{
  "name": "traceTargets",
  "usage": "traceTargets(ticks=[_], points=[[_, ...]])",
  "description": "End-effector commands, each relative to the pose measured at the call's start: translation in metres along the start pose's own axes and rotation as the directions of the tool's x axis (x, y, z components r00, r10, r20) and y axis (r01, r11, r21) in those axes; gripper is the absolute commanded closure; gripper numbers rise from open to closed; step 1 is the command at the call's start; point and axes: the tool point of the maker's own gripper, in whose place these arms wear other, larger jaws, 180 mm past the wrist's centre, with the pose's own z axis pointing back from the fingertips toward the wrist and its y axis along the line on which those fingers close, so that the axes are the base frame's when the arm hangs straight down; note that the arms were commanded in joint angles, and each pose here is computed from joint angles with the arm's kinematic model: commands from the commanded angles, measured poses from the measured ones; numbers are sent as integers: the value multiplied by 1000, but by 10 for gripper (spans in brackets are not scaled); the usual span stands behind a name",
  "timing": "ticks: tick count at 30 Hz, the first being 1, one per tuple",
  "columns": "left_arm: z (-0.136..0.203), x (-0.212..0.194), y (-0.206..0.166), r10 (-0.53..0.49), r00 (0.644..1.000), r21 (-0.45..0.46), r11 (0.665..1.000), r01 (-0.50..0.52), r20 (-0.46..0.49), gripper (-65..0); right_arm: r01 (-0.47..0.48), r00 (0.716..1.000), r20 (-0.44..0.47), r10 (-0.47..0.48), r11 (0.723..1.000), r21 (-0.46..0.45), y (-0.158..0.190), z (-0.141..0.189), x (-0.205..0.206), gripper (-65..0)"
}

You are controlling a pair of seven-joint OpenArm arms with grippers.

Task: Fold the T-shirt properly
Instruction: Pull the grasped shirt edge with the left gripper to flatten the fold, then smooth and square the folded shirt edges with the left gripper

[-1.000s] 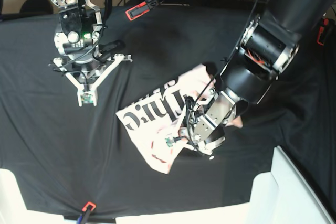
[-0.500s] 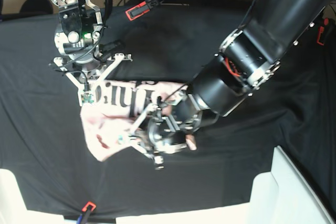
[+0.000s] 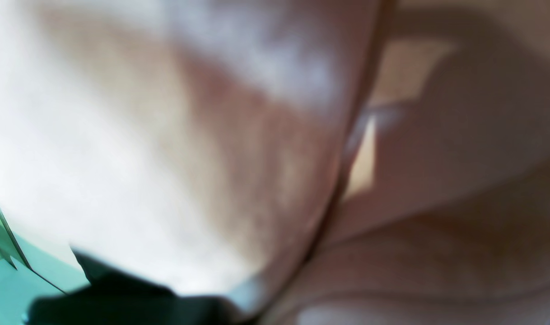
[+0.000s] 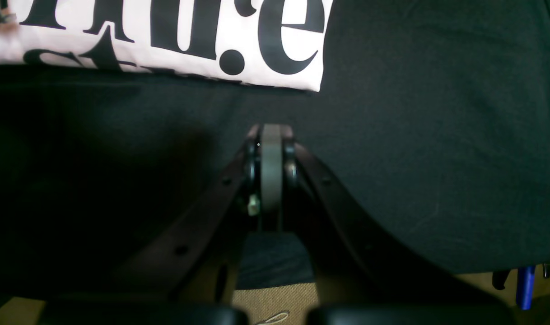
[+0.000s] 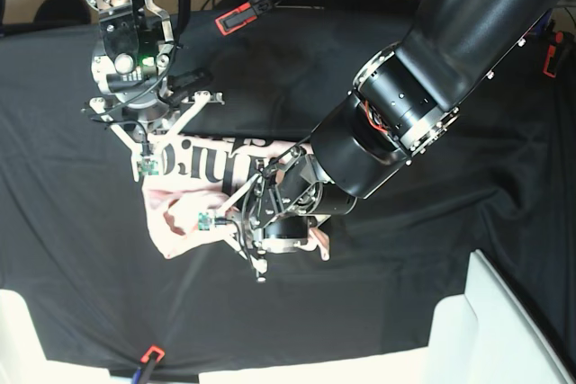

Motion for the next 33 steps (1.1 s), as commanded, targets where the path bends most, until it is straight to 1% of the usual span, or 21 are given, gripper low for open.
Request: traceTargets(ticks=[1,4,5,6,7,8,11,13,15,16,20,23,27,29,31,32,33], points=[[7,12,25,-9,1000,51,999,8,22,0,1,999,34,-1,1000,-1,0,3,10,0],[8,12,29,-6,1000,62,998,4,25,0,-1,1000,-7,1,1000,1,1,3,3,0],[8,10,34,4,1000,89,996,-6,15,-3,-1,1000,-12,1,1000,1,1,3,3,0],[9,8,41,17,1000,124,992,-16,-1,-30,-1,1000,-14,1,1000,1,1,3,3,0],[10,5,49,31,999,167,986,-28,-13,-81,-1,1000,-17,1,1000,1,1,3,2,0],[13,5,59,39,999,204,978,-36,-13,-156,-1,1000,-18,1,1000,1,1,3,1,0],[17,5,72,45,999,245,969,-41,-13,-405,-1,1000,-18,1,1000,1,1,3,1,0],[22,4,86,44,999,274,961,-39,-14,-532,-1,1000,-18,1,1000,2,1,3,1,0],[25,5,93,42,999,286,957,-36,-13,-616,-1,1000,-18,1,1000,2,1,3,1,0],[26,6,95,39,999,291,956,-34,-12,-642,-1,1000,-18,1,1000,2,1,3,1,0],[36,12,119,34,999,339,940,-31,-2,-650,-1,1000,-18,1,1000,2,1,3,1,0],[56,13,160,76,997,454,888,-79,25,-650,-1,1000,-20,1,1000,2,1,3,0,0],[80,11,201,139,988,514,844,-152,65,-650,-1,1000,-21,1,1000,2,1,3,0,0],[82,10,205,145,987,519,840,-158,66,-650,-1,1000,-21,1,1000,2,1,3,0,0],[78,8,198,134,990,511,849,-132,33,-650,-1,1000,-20,1,1000,2,1,3,0,0],[75,6,192,124,992,498,860,-112,7,-650,-1,1000,-20,1,1000,2,1,3,0,0],[65,4,175,114,993,460,883,-94,-16,-650,-1,1000,-20,1,1000,2,1,3,0,0]])
